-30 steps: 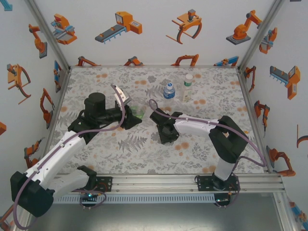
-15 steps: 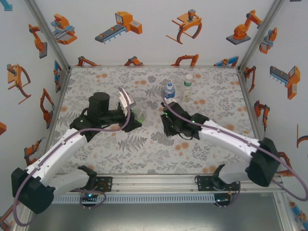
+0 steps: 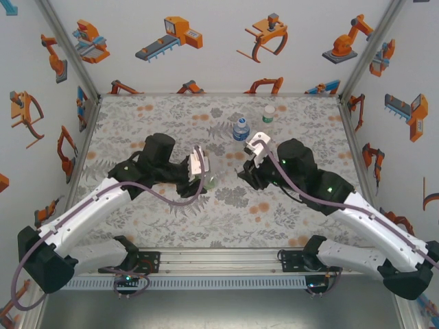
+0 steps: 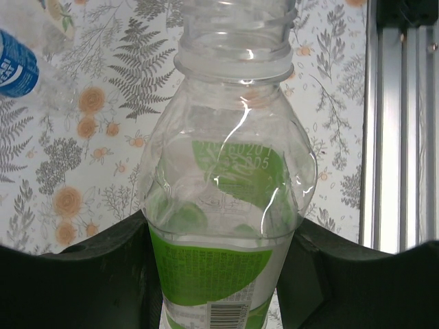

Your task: Screw on the bottle caps

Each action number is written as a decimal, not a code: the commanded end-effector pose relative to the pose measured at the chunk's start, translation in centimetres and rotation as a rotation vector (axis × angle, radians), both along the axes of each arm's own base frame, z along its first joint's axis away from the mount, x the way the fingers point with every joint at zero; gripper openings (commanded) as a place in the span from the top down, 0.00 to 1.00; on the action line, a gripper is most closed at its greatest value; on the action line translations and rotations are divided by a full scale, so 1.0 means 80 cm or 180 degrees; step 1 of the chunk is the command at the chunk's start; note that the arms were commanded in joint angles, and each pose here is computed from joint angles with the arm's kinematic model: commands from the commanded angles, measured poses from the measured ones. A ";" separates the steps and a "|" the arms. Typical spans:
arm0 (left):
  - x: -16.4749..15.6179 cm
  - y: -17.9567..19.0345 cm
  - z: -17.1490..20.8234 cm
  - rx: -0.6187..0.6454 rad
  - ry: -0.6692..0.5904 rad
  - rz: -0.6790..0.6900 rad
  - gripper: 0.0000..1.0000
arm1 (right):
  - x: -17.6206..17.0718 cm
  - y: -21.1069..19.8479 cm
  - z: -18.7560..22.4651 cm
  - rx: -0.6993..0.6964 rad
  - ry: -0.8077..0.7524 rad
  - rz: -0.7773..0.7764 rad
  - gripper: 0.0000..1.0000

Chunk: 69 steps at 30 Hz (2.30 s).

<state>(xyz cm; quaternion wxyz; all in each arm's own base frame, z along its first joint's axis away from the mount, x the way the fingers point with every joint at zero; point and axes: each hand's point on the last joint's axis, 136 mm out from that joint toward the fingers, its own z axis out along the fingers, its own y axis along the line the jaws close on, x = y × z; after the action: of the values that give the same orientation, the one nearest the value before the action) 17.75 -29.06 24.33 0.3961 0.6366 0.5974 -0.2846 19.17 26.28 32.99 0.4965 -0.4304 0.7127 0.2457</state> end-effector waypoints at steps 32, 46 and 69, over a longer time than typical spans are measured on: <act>-0.035 -0.026 0.015 0.0043 -0.0099 -0.0501 1.00 | -0.073 0.052 -0.003 0.0042 -0.0388 0.1615 0.87; -0.045 -0.025 0.020 -0.0045 -0.0116 -0.0596 1.00 | -0.067 0.045 -0.007 -0.0202 -0.0465 0.1546 0.92; -0.060 -0.030 0.029 -0.0144 -0.0055 -0.0764 1.00 | -0.083 0.061 -0.007 -0.0293 -0.0707 0.2078 0.93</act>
<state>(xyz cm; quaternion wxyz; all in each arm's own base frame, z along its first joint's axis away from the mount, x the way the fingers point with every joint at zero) 14.81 -30.30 23.27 0.3471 0.6900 0.5641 -0.2920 13.27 30.59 32.11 0.4457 -0.6522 0.5284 0.3109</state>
